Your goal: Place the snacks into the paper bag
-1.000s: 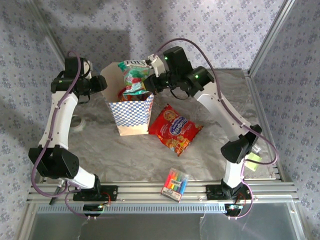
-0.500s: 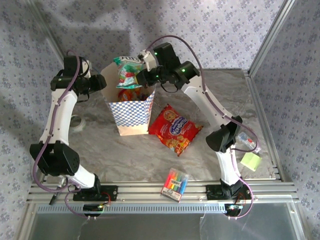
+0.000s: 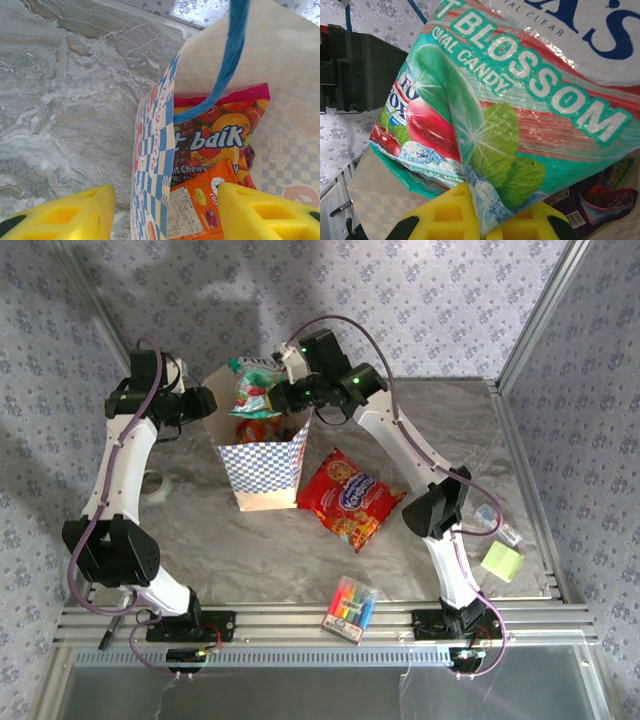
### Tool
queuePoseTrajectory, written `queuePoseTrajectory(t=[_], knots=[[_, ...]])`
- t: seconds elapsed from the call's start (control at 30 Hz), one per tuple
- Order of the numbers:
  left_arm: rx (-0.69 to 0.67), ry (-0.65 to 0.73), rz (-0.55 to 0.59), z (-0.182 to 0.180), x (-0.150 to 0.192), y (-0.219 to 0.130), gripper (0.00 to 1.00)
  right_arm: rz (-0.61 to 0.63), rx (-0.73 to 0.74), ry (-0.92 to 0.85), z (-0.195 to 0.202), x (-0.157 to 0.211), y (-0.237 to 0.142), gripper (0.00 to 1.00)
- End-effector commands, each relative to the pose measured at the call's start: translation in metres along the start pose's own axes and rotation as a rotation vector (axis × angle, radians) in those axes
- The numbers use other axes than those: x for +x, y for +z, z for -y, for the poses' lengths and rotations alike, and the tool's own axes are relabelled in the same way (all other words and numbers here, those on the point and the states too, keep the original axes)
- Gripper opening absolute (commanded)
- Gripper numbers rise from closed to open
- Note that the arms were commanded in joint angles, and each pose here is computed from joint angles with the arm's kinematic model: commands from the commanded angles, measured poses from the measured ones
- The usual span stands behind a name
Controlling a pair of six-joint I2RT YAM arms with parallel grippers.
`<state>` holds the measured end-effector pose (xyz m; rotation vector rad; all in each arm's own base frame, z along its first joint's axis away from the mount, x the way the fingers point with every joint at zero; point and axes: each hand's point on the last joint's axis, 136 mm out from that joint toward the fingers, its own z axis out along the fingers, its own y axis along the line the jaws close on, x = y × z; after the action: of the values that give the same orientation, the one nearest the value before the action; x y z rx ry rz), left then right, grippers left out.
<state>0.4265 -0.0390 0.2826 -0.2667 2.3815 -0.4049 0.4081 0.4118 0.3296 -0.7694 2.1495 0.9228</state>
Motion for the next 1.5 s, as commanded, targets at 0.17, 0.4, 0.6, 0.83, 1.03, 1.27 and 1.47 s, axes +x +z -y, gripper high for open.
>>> queuePoseTrajectory(t=[0.17,0.4,0.6,0.83,1.03,1.27,1.47], knots=[[0.030,0.017,0.041,0.006,-0.013,-0.008,0.56,0.049,0.027,-0.052,-0.007,-0.013,0.006,0.00],[0.032,0.015,0.036,0.005,-0.011,-0.005,0.56,0.041,0.044,-0.055,-0.005,-0.008,0.019,0.00],[0.029,0.013,0.032,0.005,-0.010,-0.005,0.56,0.037,0.056,-0.055,-0.003,-0.006,0.025,0.00],[0.029,0.013,0.029,0.004,-0.010,-0.004,0.56,0.027,0.132,-0.073,0.006,-0.001,0.032,0.06],[0.029,0.012,0.024,0.004,-0.009,-0.002,0.56,0.001,0.165,-0.115,0.007,0.008,0.040,0.06],[0.034,0.011,0.018,0.005,-0.009,0.000,0.56,-0.006,0.158,-0.111,0.007,0.010,0.044,0.13],[0.039,0.006,0.017,0.006,-0.010,0.000,0.56,-0.014,0.160,-0.107,0.007,0.012,0.042,0.16]])
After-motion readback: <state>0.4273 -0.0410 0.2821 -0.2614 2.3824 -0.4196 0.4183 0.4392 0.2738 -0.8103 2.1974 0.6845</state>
